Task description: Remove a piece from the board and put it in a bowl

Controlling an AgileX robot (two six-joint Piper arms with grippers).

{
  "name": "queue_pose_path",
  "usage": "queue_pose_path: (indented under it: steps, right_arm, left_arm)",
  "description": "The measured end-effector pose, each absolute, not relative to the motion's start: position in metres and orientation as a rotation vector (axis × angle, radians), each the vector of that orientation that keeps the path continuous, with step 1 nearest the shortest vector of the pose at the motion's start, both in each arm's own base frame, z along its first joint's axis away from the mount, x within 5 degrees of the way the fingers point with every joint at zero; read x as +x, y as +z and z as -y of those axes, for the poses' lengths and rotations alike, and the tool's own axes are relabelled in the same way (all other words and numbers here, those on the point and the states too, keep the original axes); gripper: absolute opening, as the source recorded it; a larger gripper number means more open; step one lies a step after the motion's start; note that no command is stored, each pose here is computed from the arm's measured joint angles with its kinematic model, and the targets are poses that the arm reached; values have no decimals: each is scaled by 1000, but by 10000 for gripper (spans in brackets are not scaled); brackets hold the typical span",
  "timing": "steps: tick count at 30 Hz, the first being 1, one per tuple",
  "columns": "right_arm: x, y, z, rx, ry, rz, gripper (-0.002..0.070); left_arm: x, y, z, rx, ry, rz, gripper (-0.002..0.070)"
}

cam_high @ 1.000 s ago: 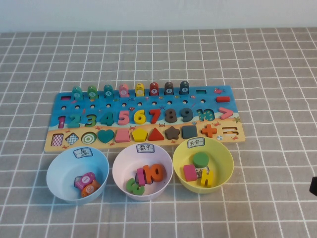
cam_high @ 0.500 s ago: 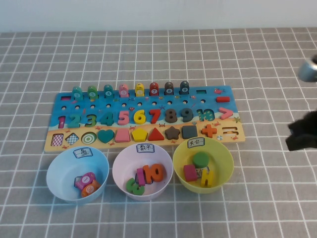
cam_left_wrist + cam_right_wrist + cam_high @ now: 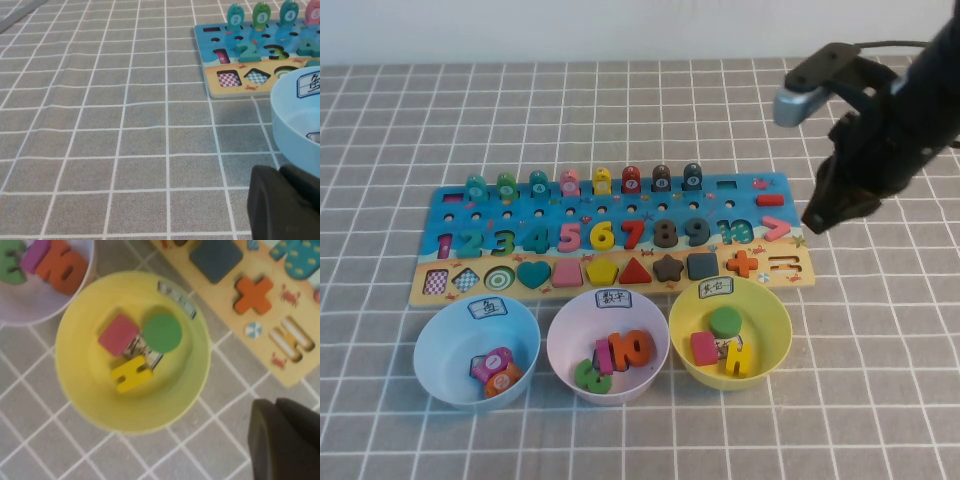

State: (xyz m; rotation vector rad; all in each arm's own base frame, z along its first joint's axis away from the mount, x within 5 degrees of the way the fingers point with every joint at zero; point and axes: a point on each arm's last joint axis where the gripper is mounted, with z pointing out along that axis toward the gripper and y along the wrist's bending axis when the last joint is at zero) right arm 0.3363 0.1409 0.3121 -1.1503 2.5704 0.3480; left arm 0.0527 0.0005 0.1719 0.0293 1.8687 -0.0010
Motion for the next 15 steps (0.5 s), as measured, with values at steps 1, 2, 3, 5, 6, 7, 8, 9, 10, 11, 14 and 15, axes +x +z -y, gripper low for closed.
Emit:
queue_pose_path:
  steps: [1,2,3,5,6,7,8,9,10,11,14,15]
  right_arm:
    - [341,311,-143,-1152,349,-2571,-17]
    - [347,308,-145,-1136,352,-2581,-17]
    - [353,306,-147,-1100,356,-2602,-17]
    - [363,300,-150,-971,370,-2672,-17]
    - [368,296,-151,-883,376,-2718,-17]
    - [372,293,-152,-806,385,-2753,-17]
    - [378,289,-153,-712,391,-2789,-17]
    - [383,286,-155,-636,395,-2816,-16]
    - [387,281,-156,-588,395,-2836,-11]
    - [391,278,-157,-550,389,-2849,0]
    - [401,273,-163,-518,362,-2855,62]
    - [405,271,-165,-516,357,-2856,94]
  left_arm:
    - [53,172,-1,29,-1,-1869,-3]
    - [53,172,-1,29,-1,-1869,-3]
    - [53,172,-1,29,-1,-1869,-3]
    - [53,172,-1,29,-1,-1869,-3]
    - [53,172,-1,29,-1,-1869,-3]
    - [53,172,-1,29,-1,-1869,-3]
    - [53,172,-1,29,-1,-1869,-3]
    - [53,172,-1,29,-1,-1869,-3]
    - [53,172,-1,29,-1,-1869,-3]
    - [53,172,-1,29,-1,-1869,-3]
    - [53,172,-1,29,-1,-1869,-3]
    - [53,172,-1,29,-1,-1869,-3]
